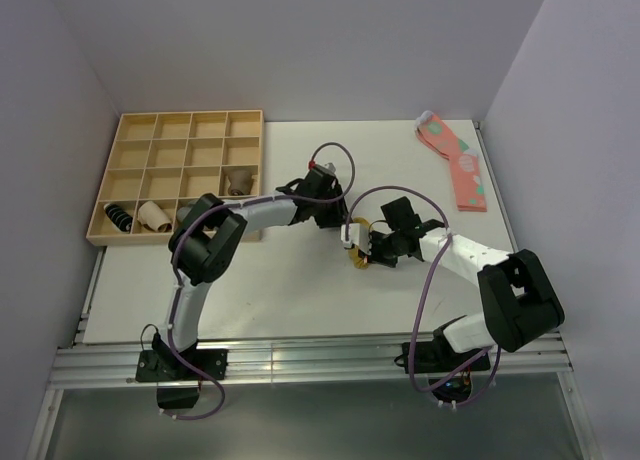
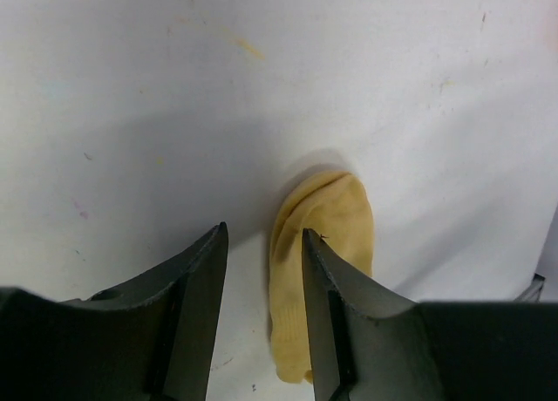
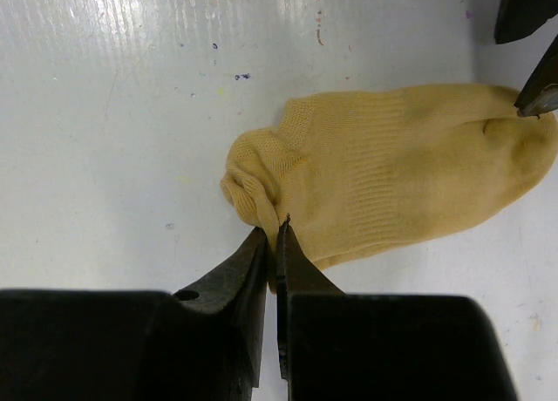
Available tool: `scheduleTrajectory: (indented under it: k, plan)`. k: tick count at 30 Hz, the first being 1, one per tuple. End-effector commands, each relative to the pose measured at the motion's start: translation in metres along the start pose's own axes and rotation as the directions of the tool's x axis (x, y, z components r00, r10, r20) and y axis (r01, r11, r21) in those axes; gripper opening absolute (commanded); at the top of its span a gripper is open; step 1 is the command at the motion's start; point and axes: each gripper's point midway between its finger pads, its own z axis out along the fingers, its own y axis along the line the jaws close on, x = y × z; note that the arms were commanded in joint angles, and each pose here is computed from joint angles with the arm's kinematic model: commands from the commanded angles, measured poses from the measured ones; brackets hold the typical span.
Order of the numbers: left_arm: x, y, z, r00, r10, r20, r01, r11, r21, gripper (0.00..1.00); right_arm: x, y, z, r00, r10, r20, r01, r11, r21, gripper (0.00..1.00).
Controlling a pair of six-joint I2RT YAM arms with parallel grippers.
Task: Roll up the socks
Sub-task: Adjust the sock at the center of the board.
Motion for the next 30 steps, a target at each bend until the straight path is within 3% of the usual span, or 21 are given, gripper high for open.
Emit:
scheduleTrajectory:
  k: [1, 13, 19, 22, 25, 26, 30]
  plan:
    - [-0.004, 0.01, 0.007, 0.997, 0.071, -0.001, -0.071, 0.996, -0.055, 0.45, -0.008, -0.011, -0.007, 1.0, -0.02, 0.016, 0.02, 1.0, 0.024, 0.03]
    - [0.028, 0.001, 0.018, 0.978, 0.142, -0.15, -0.133, 0.989, 0.067, 0.44, -0.008, -0.012, -0.006, 1.0, -0.018, 0.012, 0.018, 1.0, 0.025, 0.03]
    - [0.04, 0.011, 0.024, 0.971, 0.141, -0.192, -0.132, 0.99, 0.058, 0.38, -0.008, -0.013, -0.006, 1.0, -0.019, 0.012, 0.018, 0.999, 0.027, 0.03]
    - [0.043, 0.014, 0.026, 0.971, 0.126, -0.203, -0.119, 0.992, 0.047, 0.3, -0.008, -0.013, -0.006, 1.0, -0.019, 0.012, 0.019, 0.999, 0.028, 0.03]
    - [0.043, 0.015, 0.025, 0.975, 0.108, -0.196, -0.101, 0.994, 0.046, 0.14, -0.007, -0.013, -0.006, 1.0, -0.019, 0.009, 0.018, 0.999, 0.029, 0.03]
    - [0.043, 0.017, 0.026, 0.976, 0.101, -0.192, -0.096, 0.995, 0.039, 0.03, -0.008, -0.014, -0.006, 1.0, -0.019, 0.01, 0.019, 0.999, 0.03, 0.03]
    - [0.037, 0.021, 0.022, 0.988, 0.057, -0.147, -0.054, 0.998, 0.025, 0.0, -0.008, -0.014, -0.008, 1.0, -0.013, 0.012, 0.013, 1.0, 0.024, 0.03]
